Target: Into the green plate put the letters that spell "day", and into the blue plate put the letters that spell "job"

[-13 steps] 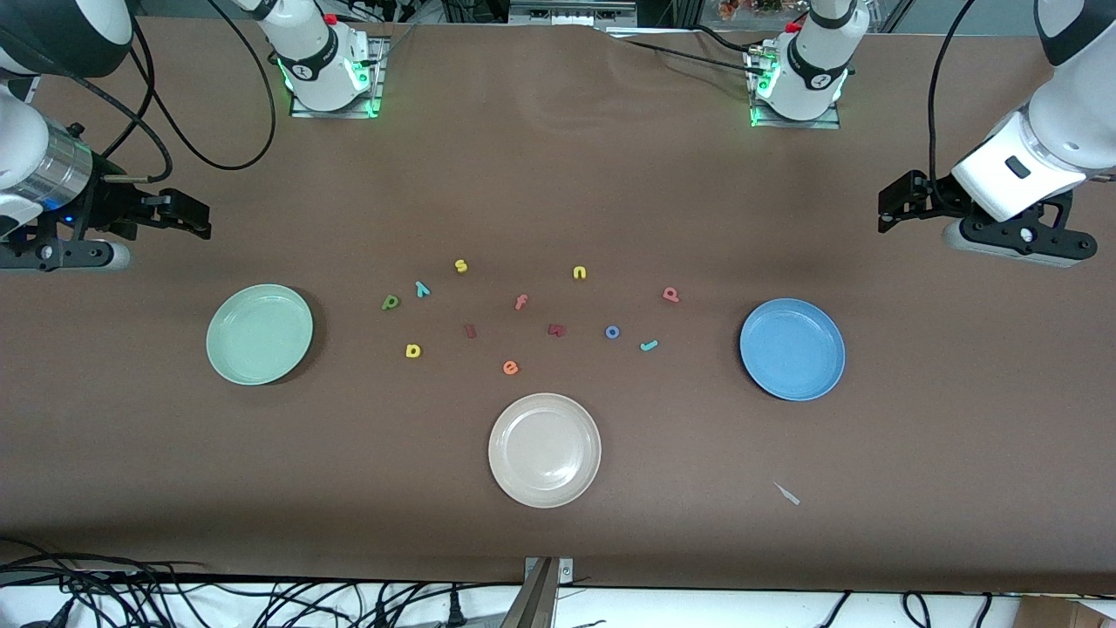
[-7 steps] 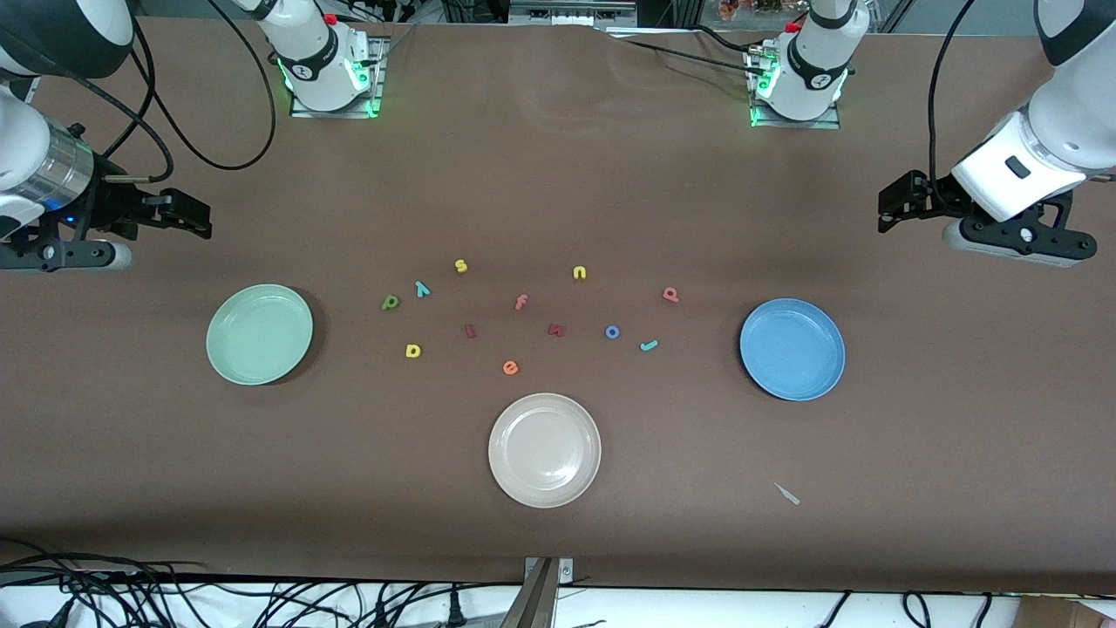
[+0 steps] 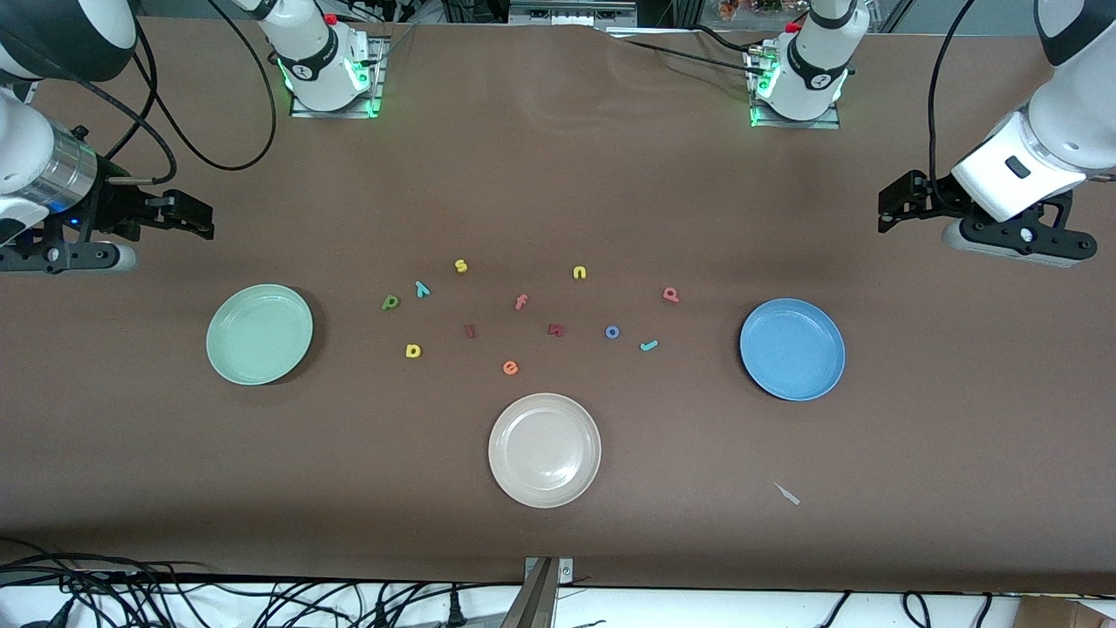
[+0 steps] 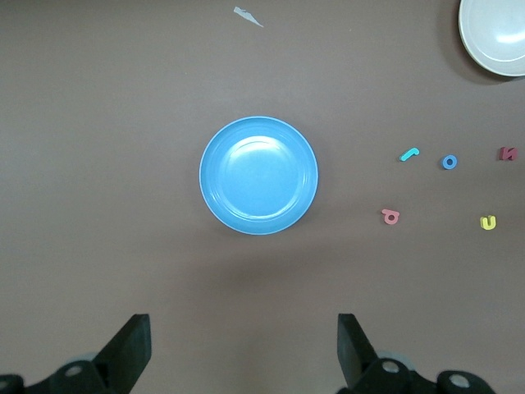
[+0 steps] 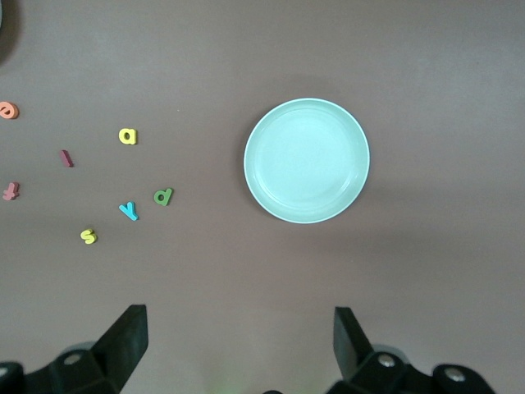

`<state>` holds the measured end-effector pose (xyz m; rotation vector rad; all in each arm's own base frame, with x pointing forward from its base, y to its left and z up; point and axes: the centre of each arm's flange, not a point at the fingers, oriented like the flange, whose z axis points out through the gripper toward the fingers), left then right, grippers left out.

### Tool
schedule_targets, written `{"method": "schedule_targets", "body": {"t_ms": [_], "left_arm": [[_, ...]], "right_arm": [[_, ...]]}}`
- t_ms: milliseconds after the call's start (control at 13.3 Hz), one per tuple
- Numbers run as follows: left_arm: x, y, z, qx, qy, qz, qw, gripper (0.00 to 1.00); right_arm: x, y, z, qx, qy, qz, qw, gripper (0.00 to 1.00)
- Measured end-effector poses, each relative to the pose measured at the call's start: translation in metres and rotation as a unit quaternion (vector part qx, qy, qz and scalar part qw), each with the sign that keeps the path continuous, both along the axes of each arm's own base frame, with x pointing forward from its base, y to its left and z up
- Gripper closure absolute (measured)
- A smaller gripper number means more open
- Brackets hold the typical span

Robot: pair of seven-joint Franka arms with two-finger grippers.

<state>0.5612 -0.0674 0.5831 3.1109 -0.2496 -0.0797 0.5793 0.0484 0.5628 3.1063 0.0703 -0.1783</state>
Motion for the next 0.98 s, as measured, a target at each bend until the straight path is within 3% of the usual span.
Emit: {"method": "schedule_targets", "body": {"t_ms": [976], "left_arm": [[0.0048, -0.0075, -0.0037, -0.001, -0.002, -0.006, 1.0, 0.0]], "right_arm": [[0.0005, -0.0013, -0.0007, 0.0, 0.0, -0.001, 1.0, 0.0]]}}
